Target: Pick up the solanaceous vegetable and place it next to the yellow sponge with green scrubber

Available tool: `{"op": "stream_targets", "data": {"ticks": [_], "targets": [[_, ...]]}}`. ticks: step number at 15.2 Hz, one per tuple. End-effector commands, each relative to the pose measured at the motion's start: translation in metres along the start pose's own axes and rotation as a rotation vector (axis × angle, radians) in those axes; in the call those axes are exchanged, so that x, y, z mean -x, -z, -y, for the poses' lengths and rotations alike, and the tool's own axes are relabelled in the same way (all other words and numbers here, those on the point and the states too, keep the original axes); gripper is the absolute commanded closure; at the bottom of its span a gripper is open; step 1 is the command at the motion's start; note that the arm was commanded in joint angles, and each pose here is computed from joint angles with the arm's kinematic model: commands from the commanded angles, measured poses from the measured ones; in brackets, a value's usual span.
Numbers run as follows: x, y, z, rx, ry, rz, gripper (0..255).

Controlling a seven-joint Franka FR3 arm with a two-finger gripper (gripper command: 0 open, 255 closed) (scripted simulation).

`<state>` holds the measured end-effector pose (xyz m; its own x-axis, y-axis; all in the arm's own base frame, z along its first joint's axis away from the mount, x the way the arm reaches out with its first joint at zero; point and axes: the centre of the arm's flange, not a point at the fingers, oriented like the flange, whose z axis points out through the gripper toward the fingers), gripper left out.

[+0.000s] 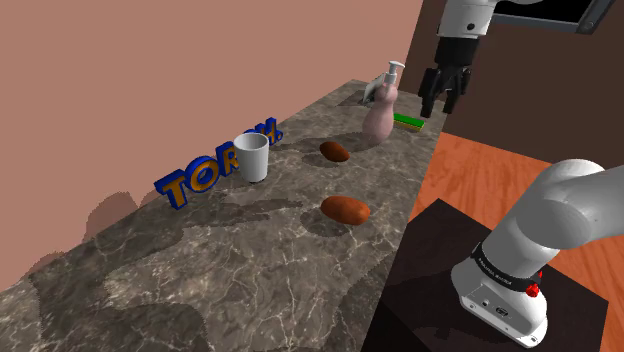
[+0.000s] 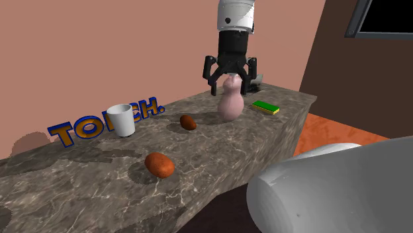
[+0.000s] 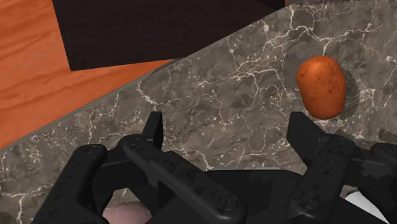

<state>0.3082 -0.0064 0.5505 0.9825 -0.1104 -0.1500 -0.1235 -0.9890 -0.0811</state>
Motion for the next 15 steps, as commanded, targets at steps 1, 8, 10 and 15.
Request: {"op": "stream_targets", "data": {"ticks": [1, 8, 10, 15], "targets": [[0.000, 0.000, 0.000, 0.000, 0.000, 0.000, 0], [0.007, -0.061, 0.076, 0.051, 0.162, -0.088, 0], [0.010, -0.079, 0.097, 0.065, 0.208, -0.113, 0], [0.020, -0.126, 0.148, 0.101, 0.324, -0.175, 0]]}}
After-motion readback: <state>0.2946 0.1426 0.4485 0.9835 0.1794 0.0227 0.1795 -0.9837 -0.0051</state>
